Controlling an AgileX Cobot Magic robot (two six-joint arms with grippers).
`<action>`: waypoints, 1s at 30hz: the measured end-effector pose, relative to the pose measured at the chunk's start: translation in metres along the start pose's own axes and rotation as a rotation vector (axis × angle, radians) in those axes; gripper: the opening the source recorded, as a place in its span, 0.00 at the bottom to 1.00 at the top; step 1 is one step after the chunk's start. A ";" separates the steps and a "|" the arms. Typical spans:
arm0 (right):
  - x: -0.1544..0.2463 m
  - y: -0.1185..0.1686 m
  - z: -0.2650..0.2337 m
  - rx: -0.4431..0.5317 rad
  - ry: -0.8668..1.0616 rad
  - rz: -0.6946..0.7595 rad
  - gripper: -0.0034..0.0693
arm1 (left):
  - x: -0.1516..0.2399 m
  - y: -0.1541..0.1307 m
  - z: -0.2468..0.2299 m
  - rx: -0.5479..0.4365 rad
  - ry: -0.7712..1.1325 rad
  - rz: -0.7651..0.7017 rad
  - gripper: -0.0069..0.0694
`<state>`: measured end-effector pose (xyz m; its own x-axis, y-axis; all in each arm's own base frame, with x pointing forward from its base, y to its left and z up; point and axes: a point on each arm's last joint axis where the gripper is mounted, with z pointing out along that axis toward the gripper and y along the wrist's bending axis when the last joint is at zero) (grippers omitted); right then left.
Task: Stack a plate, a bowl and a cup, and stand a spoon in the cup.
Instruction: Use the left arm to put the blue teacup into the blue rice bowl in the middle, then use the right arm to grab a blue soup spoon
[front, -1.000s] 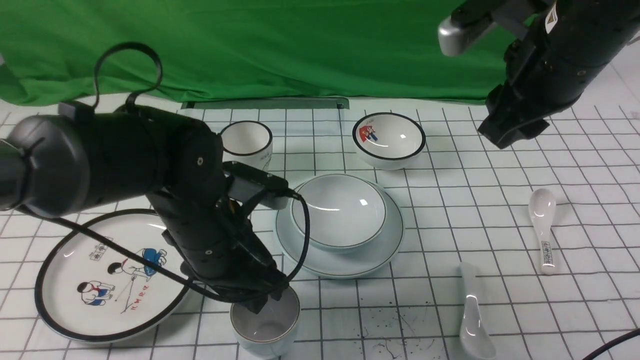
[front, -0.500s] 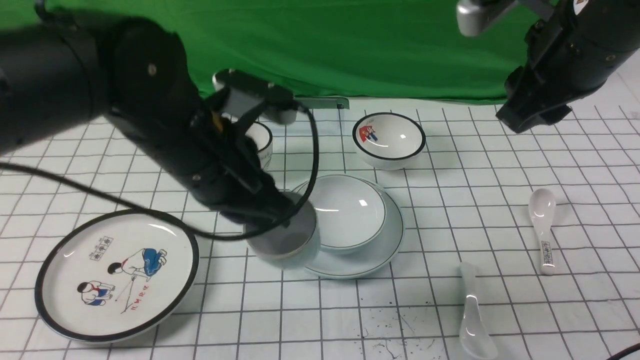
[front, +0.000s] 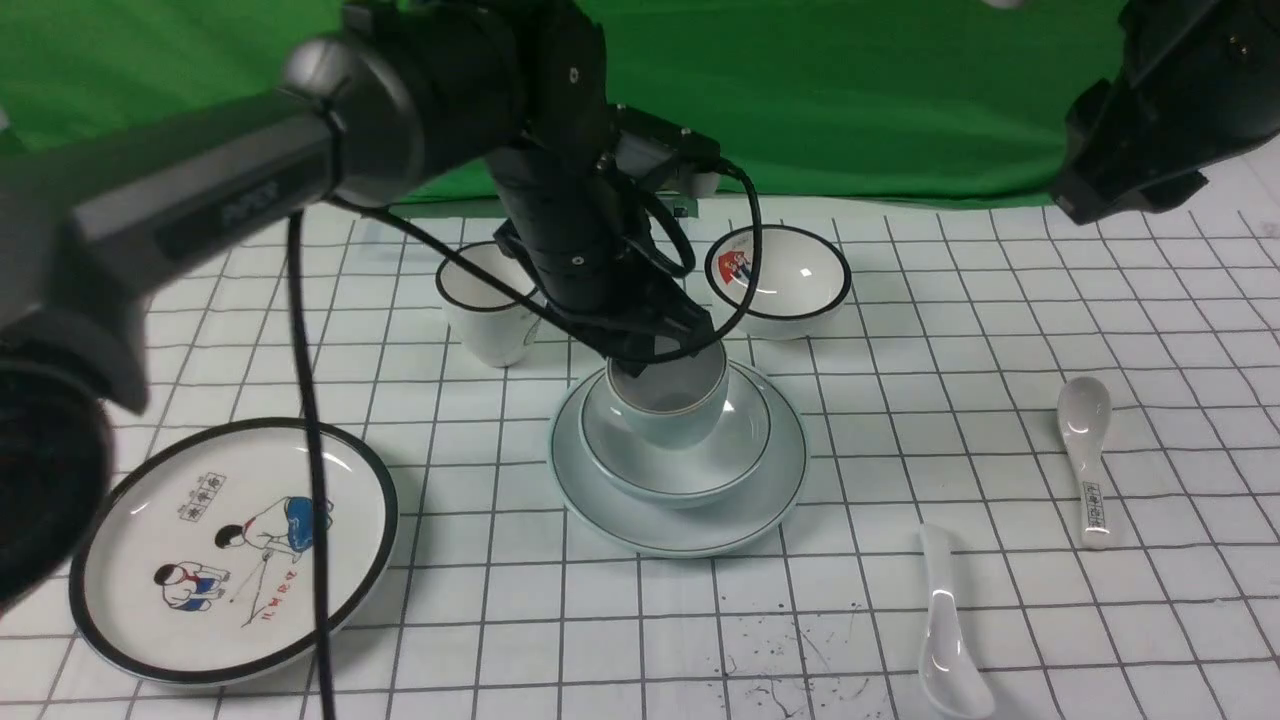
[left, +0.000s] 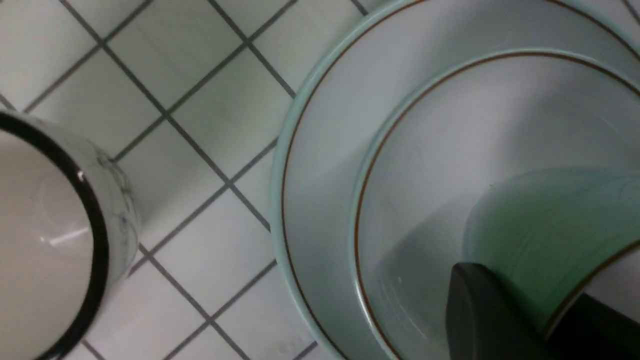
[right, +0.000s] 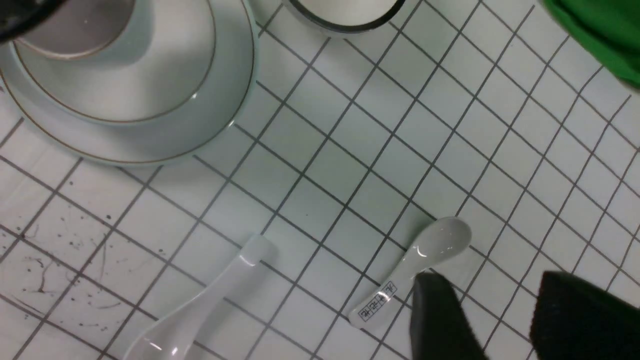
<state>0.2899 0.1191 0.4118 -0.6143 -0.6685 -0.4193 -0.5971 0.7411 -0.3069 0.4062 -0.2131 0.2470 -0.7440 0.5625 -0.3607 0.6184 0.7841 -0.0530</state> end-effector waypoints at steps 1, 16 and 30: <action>0.001 0.000 0.000 0.001 0.001 0.000 0.47 | -0.002 0.001 0.006 0.001 0.010 -0.002 0.09; 0.047 -0.008 0.063 0.036 0.214 0.184 0.47 | -0.008 0.003 0.004 -0.013 0.011 0.000 0.49; 0.085 0.038 0.133 -0.200 0.161 0.340 0.66 | 0.013 -0.013 -0.190 -0.191 -0.291 -0.007 0.50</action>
<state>0.2831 0.0988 0.2507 -0.8567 -0.4014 -0.3240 -0.4257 0.9049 0.0046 0.3402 -0.1662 0.4194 -0.6276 0.4800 -0.6130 0.5347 0.8380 0.1087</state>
